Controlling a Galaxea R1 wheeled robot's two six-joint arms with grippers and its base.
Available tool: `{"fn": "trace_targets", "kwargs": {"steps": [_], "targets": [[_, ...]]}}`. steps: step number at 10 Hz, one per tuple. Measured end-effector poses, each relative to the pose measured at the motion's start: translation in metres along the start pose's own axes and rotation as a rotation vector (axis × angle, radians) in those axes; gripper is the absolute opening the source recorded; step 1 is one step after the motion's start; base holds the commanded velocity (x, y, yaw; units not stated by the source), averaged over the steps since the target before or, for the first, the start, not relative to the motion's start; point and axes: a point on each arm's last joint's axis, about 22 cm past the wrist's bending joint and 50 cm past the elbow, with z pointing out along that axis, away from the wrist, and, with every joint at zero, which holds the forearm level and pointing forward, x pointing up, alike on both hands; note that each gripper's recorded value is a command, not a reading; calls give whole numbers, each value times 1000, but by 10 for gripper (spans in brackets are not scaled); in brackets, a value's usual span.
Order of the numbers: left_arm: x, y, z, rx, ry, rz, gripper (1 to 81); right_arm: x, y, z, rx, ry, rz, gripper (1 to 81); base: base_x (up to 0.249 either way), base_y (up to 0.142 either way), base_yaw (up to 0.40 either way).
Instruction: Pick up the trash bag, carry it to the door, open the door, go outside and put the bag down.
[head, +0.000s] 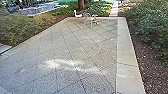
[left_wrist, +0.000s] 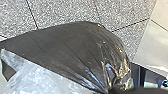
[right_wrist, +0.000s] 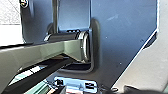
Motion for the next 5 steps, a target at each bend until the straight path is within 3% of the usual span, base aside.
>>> {"fn": "trace_targets", "kwargs": {"steps": [3, 5], "targets": [[63, -11, -31, 34, 12, -2, 10, -6, 1, 0, -2, -7, 3, 811, 0, 0, 0], [85, -20, -48, 51, 12, -9, 10, -6, 1, 0, -1, -7, 3, 811, 0, 0, 0]]}}
